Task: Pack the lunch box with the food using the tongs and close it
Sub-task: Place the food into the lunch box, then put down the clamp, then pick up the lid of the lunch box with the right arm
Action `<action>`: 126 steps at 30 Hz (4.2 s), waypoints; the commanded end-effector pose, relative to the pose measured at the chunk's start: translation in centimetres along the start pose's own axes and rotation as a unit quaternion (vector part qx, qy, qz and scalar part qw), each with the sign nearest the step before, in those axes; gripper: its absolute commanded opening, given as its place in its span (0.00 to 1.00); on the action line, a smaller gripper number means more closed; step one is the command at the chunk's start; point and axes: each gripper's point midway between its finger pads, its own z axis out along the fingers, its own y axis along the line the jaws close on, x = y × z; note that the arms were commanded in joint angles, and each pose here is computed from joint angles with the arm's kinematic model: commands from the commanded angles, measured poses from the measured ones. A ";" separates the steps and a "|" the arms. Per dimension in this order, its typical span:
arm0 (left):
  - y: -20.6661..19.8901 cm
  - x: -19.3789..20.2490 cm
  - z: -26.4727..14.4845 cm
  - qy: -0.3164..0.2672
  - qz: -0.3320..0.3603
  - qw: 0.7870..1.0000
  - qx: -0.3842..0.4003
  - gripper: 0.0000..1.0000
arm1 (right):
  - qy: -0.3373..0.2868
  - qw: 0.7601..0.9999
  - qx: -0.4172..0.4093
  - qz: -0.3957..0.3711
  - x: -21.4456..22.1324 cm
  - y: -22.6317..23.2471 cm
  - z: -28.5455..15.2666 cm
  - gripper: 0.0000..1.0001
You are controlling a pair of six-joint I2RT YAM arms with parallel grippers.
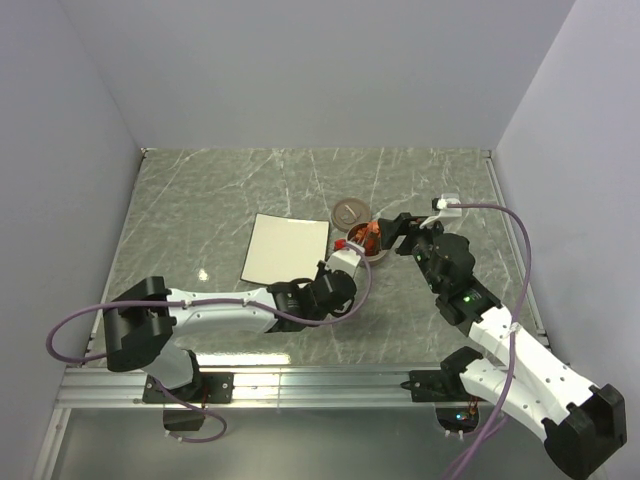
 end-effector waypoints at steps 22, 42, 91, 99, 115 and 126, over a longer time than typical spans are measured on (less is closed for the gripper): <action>-1.1 -3.2 0.1 -0.038 -0.030 0.999 0.008 0.40 | 0.007 1.000 0.003 -0.002 0.4 -0.3 0.7 0.78; 13.0 -4.0 -1.8 -0.085 -0.118 0.980 -0.137 0.38 | 0.009 1.000 0.004 -0.002 0.4 -0.3 1.9 0.78; 38.7 6.9 1.6 0.097 -0.275 0.864 -0.411 0.87 | 0.067 0.996 -0.059 0.001 0.4 1.9 10.7 0.76; 38.9 5.4 0.5 0.062 -0.282 0.861 -0.419 0.99 | 0.065 0.997 -0.051 -0.004 0.5 1.5 10.6 0.77; 33.7 -8.4 -1.6 -0.171 -0.248 0.913 -0.273 0.99 | 0.114 0.993 -0.008 -0.030 3.8 -0.6 14.1 0.86; 29.8 -10.7 1.0 -0.204 -0.192 0.950 -0.139 0.99 | 0.188 0.979 0.009 -0.082 8.5 -2.0 19.2 0.79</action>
